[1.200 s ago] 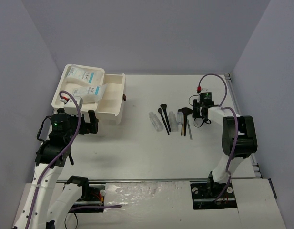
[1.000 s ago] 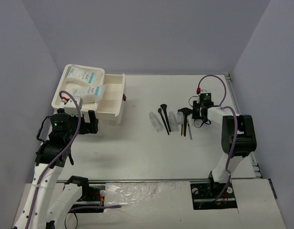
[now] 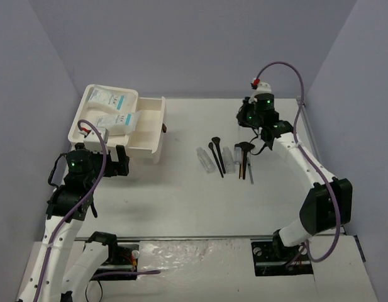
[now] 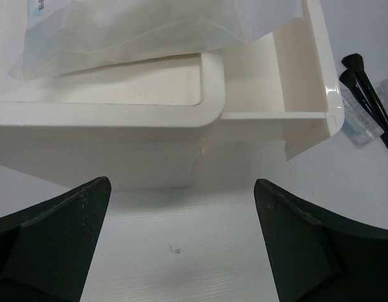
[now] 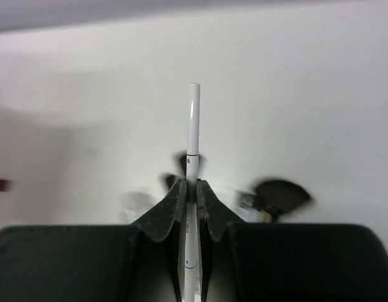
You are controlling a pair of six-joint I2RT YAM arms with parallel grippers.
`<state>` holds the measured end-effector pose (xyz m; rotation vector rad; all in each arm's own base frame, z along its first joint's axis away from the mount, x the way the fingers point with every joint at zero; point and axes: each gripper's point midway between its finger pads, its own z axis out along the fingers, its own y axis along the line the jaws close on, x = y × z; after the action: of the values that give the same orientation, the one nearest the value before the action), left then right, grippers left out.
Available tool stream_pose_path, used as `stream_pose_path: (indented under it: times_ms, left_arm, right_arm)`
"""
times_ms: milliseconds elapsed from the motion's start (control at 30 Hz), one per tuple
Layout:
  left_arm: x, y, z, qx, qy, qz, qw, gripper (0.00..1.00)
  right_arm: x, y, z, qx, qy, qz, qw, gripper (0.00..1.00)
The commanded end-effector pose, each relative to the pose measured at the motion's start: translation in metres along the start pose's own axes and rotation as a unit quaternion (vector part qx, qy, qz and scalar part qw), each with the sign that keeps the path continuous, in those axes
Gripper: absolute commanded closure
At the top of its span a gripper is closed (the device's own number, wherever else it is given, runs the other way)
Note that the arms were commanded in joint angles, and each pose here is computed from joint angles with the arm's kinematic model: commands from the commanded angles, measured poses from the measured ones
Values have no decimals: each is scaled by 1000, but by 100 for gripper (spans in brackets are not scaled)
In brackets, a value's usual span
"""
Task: Organize the makeup
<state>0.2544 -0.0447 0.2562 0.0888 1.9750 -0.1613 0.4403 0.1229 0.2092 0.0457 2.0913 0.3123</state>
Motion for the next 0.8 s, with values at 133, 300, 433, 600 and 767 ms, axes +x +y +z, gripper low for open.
stream_pose_path:
  times_ms: [133, 300, 433, 600, 767]
  left_arm:
    - [-31, 1, -7, -3, -60, 8, 998, 3]
    - [-32, 2, -8, -7, -63, 8, 998, 3]
    - [-32, 3, -9, -9, -63, 8, 998, 3]
    - [-32, 3, -10, -11, -65, 8, 998, 3]
    - [-32, 3, -10, -10, -64, 7, 998, 3]
  right_arm:
    - [-94, 251, -59, -291, -119, 101, 944, 100]
    - [-95, 324, -51, -361, -122, 148, 913, 100]
    - [-85, 352, -34, -361, -118, 172, 909, 100]
    - [-68, 364, -12, -345, -114, 192, 912, 93]
    - [-58, 366, -4, -329, -112, 159, 924, 58]
